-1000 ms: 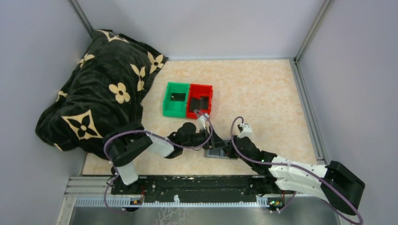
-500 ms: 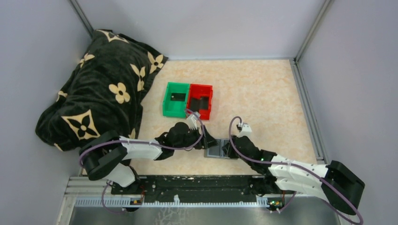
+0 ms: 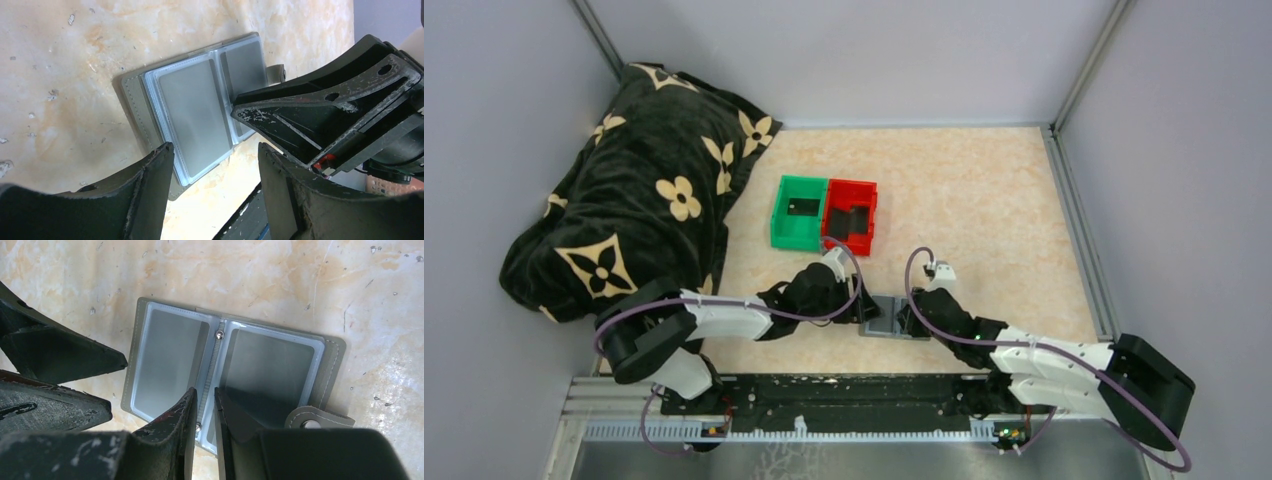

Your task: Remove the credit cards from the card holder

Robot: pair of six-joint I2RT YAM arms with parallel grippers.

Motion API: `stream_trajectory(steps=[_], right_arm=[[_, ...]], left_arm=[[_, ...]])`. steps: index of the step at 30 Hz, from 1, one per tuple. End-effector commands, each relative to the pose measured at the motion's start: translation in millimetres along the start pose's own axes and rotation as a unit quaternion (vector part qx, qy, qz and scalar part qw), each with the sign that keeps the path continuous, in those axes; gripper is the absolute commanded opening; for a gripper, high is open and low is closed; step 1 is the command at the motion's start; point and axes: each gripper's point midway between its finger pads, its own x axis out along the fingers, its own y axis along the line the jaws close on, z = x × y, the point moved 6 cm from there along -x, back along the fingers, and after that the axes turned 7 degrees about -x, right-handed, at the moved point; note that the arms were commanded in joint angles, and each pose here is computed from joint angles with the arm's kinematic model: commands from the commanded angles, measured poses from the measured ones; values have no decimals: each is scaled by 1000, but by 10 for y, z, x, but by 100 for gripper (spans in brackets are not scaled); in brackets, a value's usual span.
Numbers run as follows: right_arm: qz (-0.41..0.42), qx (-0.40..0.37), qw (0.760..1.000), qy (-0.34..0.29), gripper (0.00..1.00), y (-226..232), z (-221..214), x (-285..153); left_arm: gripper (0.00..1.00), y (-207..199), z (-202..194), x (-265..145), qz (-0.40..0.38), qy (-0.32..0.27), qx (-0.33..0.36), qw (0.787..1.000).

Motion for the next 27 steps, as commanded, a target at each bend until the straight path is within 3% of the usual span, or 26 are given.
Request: stream_trajectory(steps=[1,27], right_arm=[[29,7,999,-31,20,184,187,22],[31,17,999,-18,19,143,68,76]], left_arm=[[68,-60,36,53,0,-3,14,1000],[68,-56,-18,100,-9,14,14,1000]])
